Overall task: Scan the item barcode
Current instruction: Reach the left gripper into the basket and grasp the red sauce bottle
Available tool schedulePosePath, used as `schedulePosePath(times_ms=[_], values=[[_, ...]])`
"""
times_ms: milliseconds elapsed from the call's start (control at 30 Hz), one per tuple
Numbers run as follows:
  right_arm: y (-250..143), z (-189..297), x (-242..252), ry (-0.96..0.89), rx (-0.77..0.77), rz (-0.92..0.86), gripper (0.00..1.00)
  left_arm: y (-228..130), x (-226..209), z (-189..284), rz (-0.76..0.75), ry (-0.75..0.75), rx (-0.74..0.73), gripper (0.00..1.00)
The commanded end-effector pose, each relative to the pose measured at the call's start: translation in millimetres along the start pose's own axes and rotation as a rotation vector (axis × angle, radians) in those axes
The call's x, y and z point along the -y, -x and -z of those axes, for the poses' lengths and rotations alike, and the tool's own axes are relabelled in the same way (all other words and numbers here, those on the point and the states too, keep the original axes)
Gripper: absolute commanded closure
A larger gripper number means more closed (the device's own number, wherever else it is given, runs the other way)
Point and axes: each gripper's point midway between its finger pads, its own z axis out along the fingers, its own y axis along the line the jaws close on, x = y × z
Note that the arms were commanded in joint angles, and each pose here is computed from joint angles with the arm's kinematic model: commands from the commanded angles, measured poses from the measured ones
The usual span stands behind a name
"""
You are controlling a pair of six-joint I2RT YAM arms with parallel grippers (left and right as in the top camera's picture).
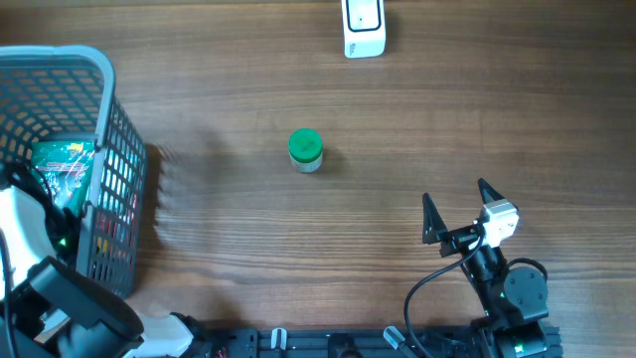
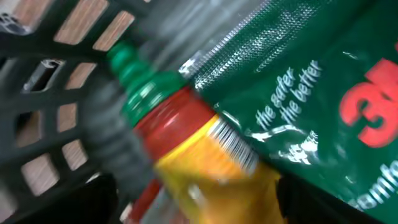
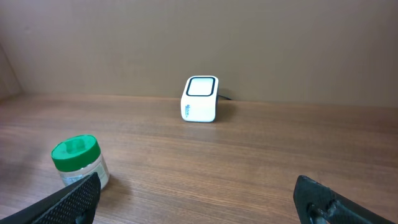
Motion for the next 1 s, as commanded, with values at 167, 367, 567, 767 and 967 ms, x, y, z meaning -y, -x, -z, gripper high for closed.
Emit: schedulePosePath(times_ms=[167,367,567,767,967], values=[[1,0,-1,0.005,0.005,0.011,0.0,-10,-15,-44,0.028,0.006,-0.013,0.32],[1,0,-1,0.005,0.005,0.011,0.0,-20,-26,-63,0.026,0.017,-0.046,0.38],[1,0,-1,0.005,0.005,0.011,0.0,-22,-42,-70,0.009,0.064,-0.052,0.66],[1,0,-1,0.005,0.005,0.011,0.0,-17,-32,-47,-0.115,0.043,-0.055,0.71],[1,0,-1,0.005,0.005,0.011,0.0,-2,-15,33,-0.093,-0.107,-0.051,0.71]])
